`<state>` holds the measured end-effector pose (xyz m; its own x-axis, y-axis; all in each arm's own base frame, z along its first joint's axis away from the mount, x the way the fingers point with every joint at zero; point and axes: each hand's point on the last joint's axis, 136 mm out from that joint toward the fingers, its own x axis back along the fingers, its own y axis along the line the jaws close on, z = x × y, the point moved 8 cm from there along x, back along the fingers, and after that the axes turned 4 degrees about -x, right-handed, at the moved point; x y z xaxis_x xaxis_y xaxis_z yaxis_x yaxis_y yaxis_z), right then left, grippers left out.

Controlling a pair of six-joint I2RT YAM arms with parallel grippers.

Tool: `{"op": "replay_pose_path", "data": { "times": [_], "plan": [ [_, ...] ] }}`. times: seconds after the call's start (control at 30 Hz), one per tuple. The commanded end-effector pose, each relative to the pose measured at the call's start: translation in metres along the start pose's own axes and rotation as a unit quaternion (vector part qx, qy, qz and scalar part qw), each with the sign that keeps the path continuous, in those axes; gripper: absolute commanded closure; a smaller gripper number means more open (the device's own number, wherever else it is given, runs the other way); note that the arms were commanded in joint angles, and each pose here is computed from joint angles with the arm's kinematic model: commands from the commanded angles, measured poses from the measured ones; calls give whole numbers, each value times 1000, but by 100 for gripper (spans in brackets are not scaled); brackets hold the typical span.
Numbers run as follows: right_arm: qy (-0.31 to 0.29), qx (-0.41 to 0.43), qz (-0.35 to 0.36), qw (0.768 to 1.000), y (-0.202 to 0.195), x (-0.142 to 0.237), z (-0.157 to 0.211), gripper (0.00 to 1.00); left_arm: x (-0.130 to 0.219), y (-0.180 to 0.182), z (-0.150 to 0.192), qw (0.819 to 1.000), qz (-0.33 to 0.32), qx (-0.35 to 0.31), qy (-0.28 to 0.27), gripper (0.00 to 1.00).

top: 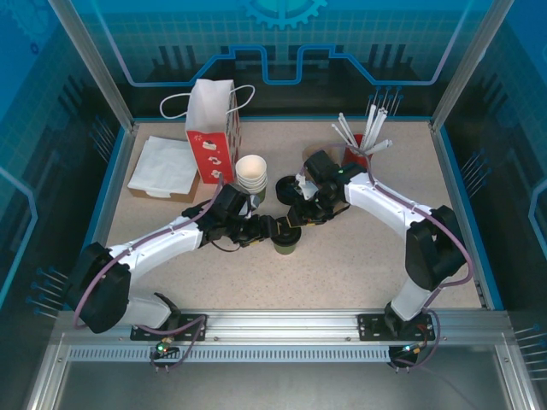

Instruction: Pack the takeout coffee

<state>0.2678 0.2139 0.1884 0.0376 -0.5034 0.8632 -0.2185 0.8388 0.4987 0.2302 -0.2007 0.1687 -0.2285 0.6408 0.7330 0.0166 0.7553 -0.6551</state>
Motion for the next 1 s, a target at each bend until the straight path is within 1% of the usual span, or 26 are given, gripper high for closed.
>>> {"op": "replay_pose_path", "data": {
  "times": [0.0, 0.13, 0.27, 0.47, 0.6, 0.87, 0.97],
  "plan": [
    [40, -25, 47, 998, -20, -11, 17, 60, -6, 24, 14, 997, -69, 26, 30, 37],
    [4, -8, 8, 1000, -4, 3, 7, 56, 4, 10, 6, 999, -51, 17, 9, 34],
    [-19, -1, 5, 1000, 4, 16, 2, 51, 16, -4, -2, 999, -34, 7, -12, 28],
    [-43, 4, -7, 999, 8, 30, 8, 37, 32, -20, -12, 999, -14, -4, -38, 21],
    [-50, 0, -13, 999, 6, 33, 16, 28, 47, -20, -18, 998, -17, -11, -61, 19],
    [-27, -14, -16, 999, 1, 28, 31, 28, 60, -16, -22, 997, -5, -4, -74, 19],
    [-22, -18, -32, 999, 1, 26, 35, 24, 64, -14, -24, 996, 1, 0, -88, 17]
  ]
}}
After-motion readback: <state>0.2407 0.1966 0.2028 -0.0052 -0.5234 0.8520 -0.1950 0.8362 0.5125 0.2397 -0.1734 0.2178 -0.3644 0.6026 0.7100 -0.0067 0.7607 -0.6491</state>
